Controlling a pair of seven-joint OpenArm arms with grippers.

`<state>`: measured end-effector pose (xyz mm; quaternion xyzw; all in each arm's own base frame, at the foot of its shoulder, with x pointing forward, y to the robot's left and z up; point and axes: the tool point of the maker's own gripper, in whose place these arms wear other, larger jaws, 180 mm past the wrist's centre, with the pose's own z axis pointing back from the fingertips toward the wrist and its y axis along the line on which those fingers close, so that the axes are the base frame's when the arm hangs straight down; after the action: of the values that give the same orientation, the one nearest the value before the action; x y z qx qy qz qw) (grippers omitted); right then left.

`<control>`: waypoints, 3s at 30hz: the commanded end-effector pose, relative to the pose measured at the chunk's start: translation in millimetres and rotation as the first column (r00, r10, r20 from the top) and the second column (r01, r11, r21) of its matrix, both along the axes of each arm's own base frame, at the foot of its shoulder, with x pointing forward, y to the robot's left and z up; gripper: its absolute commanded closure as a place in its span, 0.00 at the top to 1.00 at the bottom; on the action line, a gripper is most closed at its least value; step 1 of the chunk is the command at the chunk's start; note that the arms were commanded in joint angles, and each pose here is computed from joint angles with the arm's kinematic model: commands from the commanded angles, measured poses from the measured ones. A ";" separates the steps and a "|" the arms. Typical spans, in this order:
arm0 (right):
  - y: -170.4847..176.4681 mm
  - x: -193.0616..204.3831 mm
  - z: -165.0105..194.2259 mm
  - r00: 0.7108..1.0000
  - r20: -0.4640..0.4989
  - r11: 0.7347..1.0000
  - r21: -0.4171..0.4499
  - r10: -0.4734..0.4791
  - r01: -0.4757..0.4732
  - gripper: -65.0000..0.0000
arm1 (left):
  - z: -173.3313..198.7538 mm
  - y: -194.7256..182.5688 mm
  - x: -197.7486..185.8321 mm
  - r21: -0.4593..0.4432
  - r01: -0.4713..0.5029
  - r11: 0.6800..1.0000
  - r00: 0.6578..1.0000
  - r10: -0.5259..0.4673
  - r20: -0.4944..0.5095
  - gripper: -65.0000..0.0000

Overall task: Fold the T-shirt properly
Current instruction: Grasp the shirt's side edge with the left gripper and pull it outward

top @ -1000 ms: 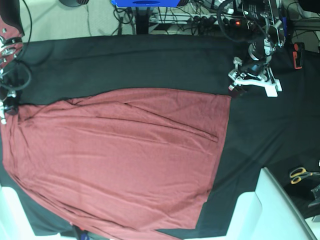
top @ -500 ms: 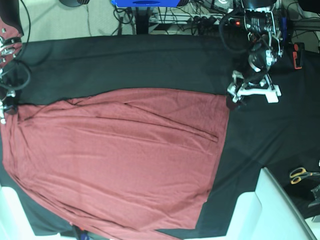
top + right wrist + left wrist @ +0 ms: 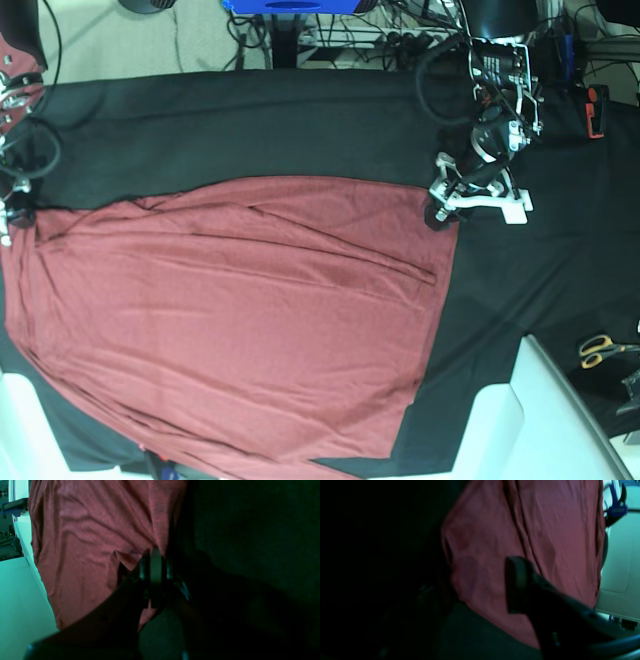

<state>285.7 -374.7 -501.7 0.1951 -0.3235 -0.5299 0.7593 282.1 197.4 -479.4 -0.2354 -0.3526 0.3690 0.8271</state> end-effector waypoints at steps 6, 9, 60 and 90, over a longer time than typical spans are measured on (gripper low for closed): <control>-16.1 3.0 10.6 1.000 0.010 0.999 -0.035 -0.005 0.006 0.01 | 5.7 -4.0 12.0 -0.016 -0.010 1.000 1.000 0.010 0.026 0.21; -16.1 3.0 10.6 1.000 0.010 0.999 -0.035 -0.005 0.006 0.01 | 4.6 -4.3 11.2 -0.017 -0.009 1.000 1.000 0.010 0.022 0.16; -44.7 -97.2 35.9 0.952 -0.252 0.972 -0.113 0.174 -0.207 0.00 | 62.9 14.0 -97.1 0.147 0.128 0.981 0.992 -0.126 -0.020 0.00; -27.2 -80.0 38.8 0.941 -0.326 0.987 -0.100 0.090 -0.129 0.01 | 75.0 -0.2 -54.3 0.095 0.182 0.979 0.983 -0.183 -0.008 0.00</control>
<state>199.2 -387.7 -475.5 0.0875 -0.1950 -0.4960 0.8416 223.9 194.2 -411.7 -0.2264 -0.3350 0.2785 0.8712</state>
